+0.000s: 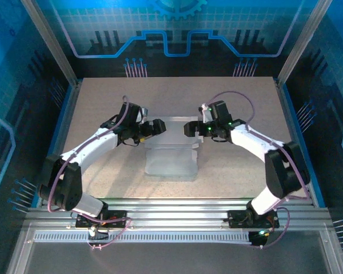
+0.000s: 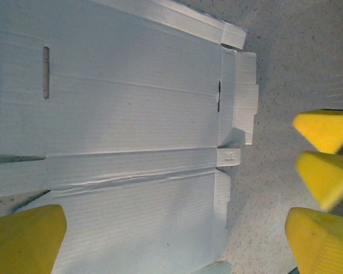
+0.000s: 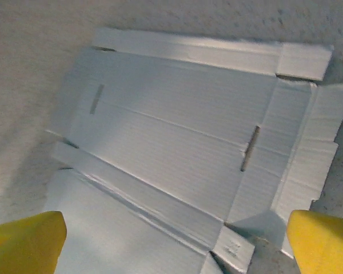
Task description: Fold the paper box
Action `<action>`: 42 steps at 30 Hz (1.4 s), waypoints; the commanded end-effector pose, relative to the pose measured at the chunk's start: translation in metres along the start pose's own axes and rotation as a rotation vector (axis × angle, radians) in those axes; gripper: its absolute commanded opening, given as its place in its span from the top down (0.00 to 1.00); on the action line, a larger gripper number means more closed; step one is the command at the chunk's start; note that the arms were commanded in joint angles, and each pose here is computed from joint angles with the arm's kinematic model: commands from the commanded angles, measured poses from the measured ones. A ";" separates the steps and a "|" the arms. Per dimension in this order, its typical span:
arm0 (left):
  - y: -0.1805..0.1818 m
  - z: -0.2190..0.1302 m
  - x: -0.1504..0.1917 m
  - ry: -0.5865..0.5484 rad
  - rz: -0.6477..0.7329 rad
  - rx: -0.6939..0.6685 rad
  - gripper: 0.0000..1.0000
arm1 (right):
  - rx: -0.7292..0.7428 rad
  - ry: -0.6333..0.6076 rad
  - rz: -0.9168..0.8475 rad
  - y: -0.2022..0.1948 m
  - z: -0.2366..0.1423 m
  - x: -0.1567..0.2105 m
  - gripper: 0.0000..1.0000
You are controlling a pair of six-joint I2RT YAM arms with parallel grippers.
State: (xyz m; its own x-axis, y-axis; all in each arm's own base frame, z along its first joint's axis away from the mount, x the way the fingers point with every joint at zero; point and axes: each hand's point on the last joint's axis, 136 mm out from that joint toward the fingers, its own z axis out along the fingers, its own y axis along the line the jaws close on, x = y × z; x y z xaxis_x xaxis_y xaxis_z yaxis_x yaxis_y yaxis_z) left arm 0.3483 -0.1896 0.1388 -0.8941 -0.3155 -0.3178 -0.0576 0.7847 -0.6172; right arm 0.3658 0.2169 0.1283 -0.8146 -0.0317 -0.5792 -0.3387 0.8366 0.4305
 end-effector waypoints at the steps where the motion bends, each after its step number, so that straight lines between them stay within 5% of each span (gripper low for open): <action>1: 0.002 -0.005 0.005 0.006 -0.017 -0.032 0.01 | -0.049 0.051 -0.046 0.019 -0.011 0.025 0.00; 11: 0.033 -0.007 0.003 0.031 0.082 -0.190 0.01 | -0.068 0.071 -0.026 0.049 -0.015 0.057 0.00; 27: 0.050 0.020 -0.023 0.048 0.039 -0.125 0.01 | -0.018 0.063 0.015 0.060 0.005 0.076 0.00; 42: 0.065 0.027 -0.039 0.087 0.038 -0.211 0.01 | -0.046 0.133 -0.034 0.058 0.023 0.085 0.00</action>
State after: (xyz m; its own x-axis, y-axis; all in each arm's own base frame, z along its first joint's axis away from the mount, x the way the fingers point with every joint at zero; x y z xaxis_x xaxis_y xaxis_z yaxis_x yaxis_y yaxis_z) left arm 0.3868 -0.1493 0.0937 -0.9192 -0.2776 -0.2794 -0.1186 0.8716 -0.4757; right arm 0.2842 0.2646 0.0870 -0.8636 -0.1119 -0.4916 -0.3537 0.8293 0.4326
